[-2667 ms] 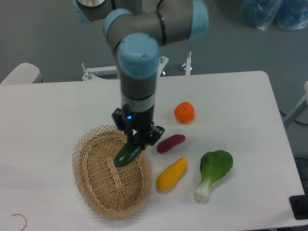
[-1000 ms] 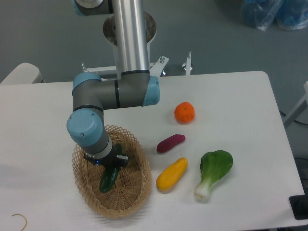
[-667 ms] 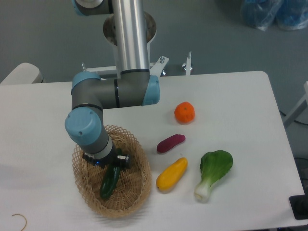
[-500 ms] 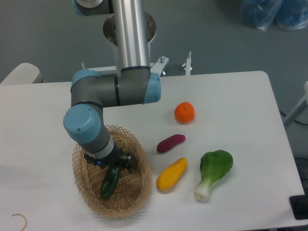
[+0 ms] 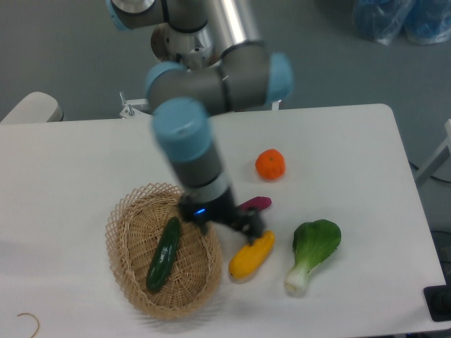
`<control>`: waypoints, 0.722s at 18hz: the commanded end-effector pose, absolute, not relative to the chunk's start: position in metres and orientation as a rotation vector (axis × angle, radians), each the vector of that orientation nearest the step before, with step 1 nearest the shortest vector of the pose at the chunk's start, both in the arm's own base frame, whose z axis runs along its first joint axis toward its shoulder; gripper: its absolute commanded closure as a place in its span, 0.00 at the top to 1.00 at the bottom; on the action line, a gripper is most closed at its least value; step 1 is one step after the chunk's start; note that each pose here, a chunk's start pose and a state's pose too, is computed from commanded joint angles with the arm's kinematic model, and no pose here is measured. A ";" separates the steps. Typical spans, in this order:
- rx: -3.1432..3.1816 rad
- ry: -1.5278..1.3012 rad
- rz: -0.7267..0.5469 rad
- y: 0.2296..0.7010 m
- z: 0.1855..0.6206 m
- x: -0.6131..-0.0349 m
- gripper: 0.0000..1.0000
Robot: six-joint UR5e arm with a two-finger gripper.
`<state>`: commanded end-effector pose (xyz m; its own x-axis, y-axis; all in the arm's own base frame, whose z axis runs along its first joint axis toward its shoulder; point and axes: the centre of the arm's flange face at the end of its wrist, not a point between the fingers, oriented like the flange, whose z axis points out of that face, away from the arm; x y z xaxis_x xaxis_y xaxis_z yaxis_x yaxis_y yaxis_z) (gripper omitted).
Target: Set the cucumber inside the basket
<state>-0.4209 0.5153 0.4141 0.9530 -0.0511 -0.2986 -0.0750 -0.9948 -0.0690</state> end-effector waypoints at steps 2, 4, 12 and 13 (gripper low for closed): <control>-3.053 0.267 0.460 0.490 0.415 -0.444 1.00; -3.050 0.438 0.474 0.467 0.423 -0.462 1.00; -2.963 0.831 0.404 0.394 0.445 -0.519 1.00; -2.970 0.818 0.398 0.387 0.443 -0.524 1.00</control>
